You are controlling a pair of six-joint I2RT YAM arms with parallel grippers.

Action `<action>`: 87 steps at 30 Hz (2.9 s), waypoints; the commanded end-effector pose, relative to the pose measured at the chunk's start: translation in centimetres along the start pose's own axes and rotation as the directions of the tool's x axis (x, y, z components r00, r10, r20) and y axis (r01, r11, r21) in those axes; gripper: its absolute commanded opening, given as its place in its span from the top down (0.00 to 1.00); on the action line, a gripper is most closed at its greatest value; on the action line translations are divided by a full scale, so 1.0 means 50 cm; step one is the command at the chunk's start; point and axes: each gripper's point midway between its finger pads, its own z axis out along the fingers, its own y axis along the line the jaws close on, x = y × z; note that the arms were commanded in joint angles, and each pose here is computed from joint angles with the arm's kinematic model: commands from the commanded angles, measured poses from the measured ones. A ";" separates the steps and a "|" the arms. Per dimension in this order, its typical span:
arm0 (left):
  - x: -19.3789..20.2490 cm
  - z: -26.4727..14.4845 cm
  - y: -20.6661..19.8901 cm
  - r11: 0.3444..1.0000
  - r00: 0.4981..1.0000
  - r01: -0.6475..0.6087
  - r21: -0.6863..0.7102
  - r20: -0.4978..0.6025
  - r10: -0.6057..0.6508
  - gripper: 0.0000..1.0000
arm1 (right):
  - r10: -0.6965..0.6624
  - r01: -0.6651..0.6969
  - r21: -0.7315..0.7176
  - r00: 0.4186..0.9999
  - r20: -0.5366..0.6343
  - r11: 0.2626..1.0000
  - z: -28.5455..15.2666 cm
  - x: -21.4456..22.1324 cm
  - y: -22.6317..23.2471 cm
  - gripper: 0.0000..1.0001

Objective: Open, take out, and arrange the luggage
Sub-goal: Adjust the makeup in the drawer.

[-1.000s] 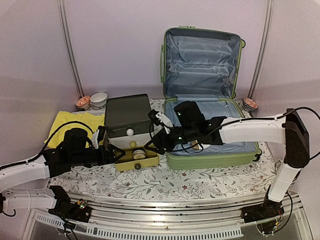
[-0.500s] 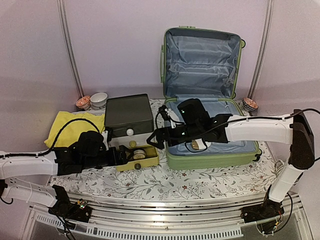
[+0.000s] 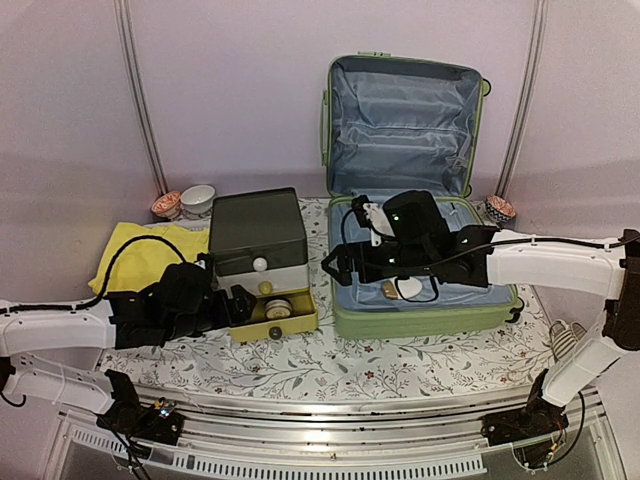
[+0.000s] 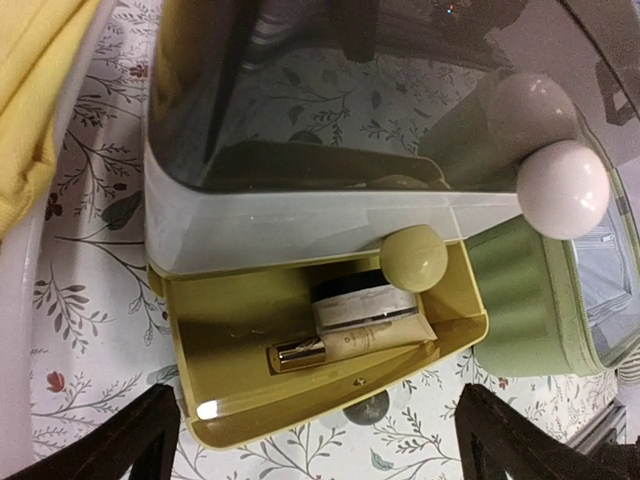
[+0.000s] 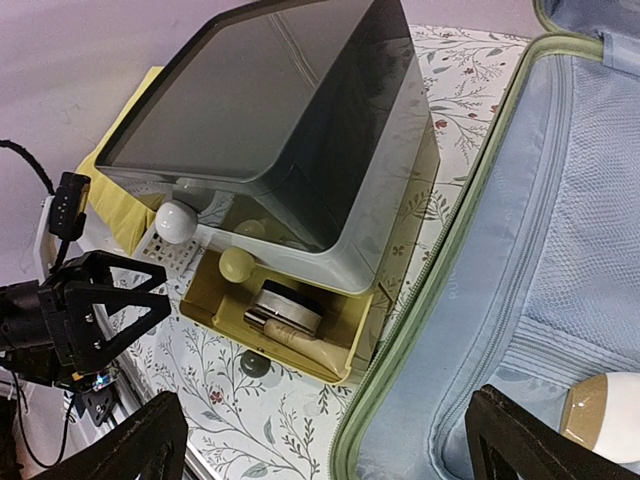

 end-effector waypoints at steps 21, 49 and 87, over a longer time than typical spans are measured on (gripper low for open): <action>0.036 0.101 -0.091 0.998 0.994 -0.070 0.003 -0.081 0.070 0.04 | -0.099 0.096 0.139 0.995 0.018 0.986 -0.038 -0.007 -0.056 0.01; 0.083 0.099 -0.028 0.964 0.988 -0.109 -0.243 -0.131 0.078 0.22 | -0.107 0.108 0.107 0.994 -0.007 0.988 -0.034 0.007 -0.051 0.01; 0.009 0.060 -0.022 0.236 0.228 -0.966 0.107 -0.080 0.970 1.00 | -0.141 0.139 0.082 0.990 0.023 0.987 -0.064 -0.009 -0.039 0.01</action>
